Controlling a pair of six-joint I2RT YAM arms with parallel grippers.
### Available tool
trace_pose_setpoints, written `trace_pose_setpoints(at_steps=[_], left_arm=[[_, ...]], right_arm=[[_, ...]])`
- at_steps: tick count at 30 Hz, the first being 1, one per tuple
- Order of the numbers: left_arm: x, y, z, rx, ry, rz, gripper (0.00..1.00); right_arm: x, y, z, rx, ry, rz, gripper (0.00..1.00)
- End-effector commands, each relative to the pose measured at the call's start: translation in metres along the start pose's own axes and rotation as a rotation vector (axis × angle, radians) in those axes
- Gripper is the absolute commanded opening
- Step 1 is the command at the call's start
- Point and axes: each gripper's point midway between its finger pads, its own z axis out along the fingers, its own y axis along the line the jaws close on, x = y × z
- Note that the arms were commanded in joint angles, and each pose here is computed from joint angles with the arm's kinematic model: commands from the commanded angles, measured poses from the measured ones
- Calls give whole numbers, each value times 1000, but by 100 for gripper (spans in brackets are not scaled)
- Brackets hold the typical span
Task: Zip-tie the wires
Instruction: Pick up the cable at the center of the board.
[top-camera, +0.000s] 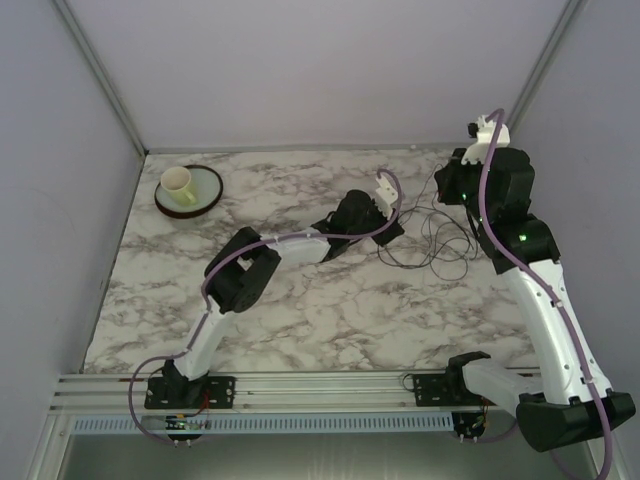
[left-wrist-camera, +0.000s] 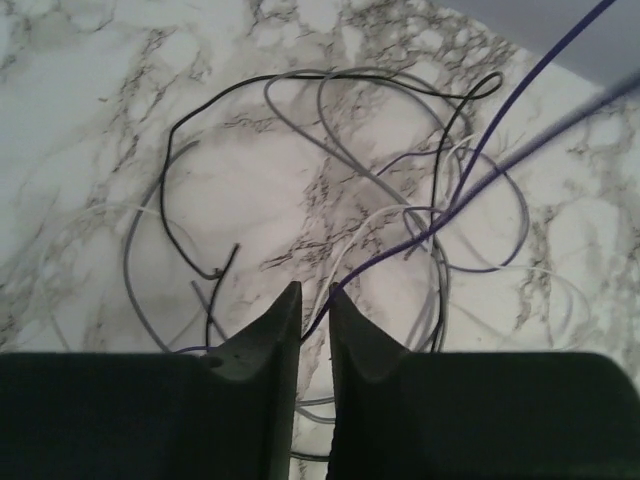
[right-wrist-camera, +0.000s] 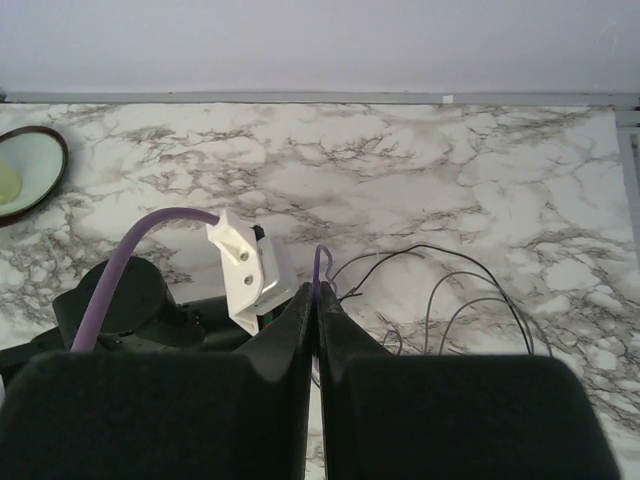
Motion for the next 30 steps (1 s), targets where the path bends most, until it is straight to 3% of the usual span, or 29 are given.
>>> trace_pose_setpoints(at_steps=[1,3,10,20,25,30], left_arm=[[-27,6,-3,-55,-31,62,11],[-41,10,-12,-90,-31,93,0],[-133,24,-58,-245,-118,181,0],[-262,-16,-106,-167,-362,120,0],[-267,3,-148,-347,-293,193,0],[-212,40,-218,-639,-53,218,0]], right_arm=[[-10,-5,-9,41,-42,15,0],[-10,-11,-10,69,-46,12,0],[-12,-29,-11,168,-58,-8,0],[-16,-45,-18,252,-76,-45,0],[-6,-42,-21,223,-41,-88,0],[18,-26,-18,101,47,-144,0]])
